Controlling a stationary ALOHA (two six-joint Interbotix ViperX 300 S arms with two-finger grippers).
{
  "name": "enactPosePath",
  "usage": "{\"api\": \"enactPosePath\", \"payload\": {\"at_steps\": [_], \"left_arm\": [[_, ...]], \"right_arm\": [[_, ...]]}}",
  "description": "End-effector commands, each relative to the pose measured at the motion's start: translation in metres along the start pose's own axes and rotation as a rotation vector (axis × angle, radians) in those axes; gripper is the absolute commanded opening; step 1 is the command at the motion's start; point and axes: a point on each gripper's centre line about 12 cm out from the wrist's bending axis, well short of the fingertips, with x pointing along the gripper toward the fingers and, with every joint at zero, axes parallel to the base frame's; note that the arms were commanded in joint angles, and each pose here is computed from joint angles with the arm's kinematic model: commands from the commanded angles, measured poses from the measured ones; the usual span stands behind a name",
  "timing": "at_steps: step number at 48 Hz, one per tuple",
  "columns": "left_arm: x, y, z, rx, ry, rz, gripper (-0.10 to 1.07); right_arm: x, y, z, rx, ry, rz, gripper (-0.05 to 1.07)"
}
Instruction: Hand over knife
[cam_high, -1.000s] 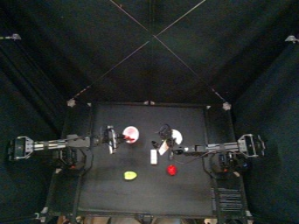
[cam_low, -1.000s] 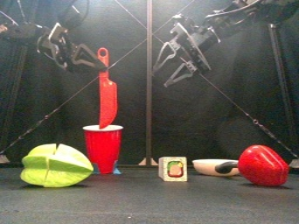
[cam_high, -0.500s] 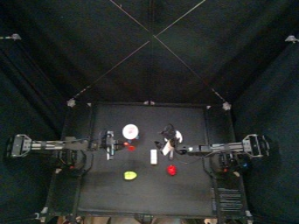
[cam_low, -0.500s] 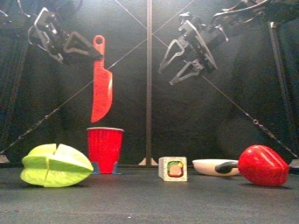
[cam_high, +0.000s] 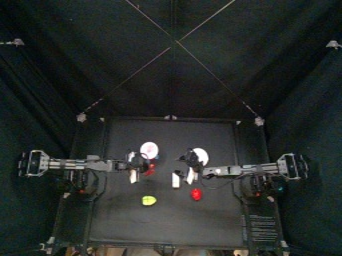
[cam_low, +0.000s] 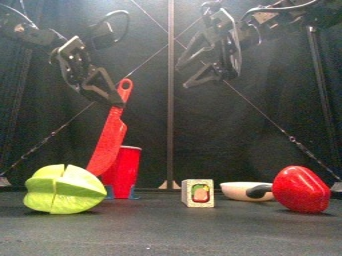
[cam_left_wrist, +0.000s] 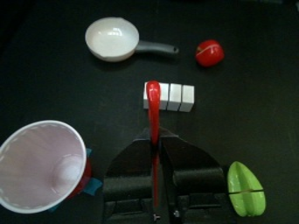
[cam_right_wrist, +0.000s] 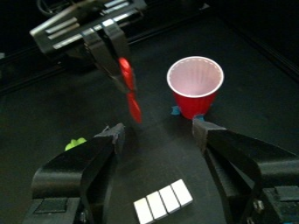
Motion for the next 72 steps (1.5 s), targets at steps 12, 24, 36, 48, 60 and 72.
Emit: {"api": "enactPosePath", "payload": {"at_steps": [12,24,36,48,60,72], "left_arm": [[0.029,0.0,0.016,0.035,0.057,0.008,0.32],[0.036,-0.005,0.018,0.072,0.065,-0.001,0.32],[0.036,-0.016,0.021,0.131,0.046,-0.026,0.32],[0.036,-0.016,0.024,0.129,0.025,-0.03,0.32],[0.036,-0.016,0.023,0.13,0.028,-0.03,0.32],[0.036,-0.017,0.023,0.13,0.028,-0.031,0.32]], "right_arm": [[0.013,0.001,0.003,-0.051,-0.001,0.009,0.95],[0.032,0.007,0.01,-0.145,-0.01,0.041,0.95],[0.049,0.007,0.013,-0.169,0.001,0.073,0.95],[0.07,0.004,0.009,-0.165,0.031,0.102,0.95],[0.081,0.005,0.003,-0.157,0.059,0.135,0.94],[0.082,0.002,0.001,-0.13,0.066,0.127,0.91]]}}
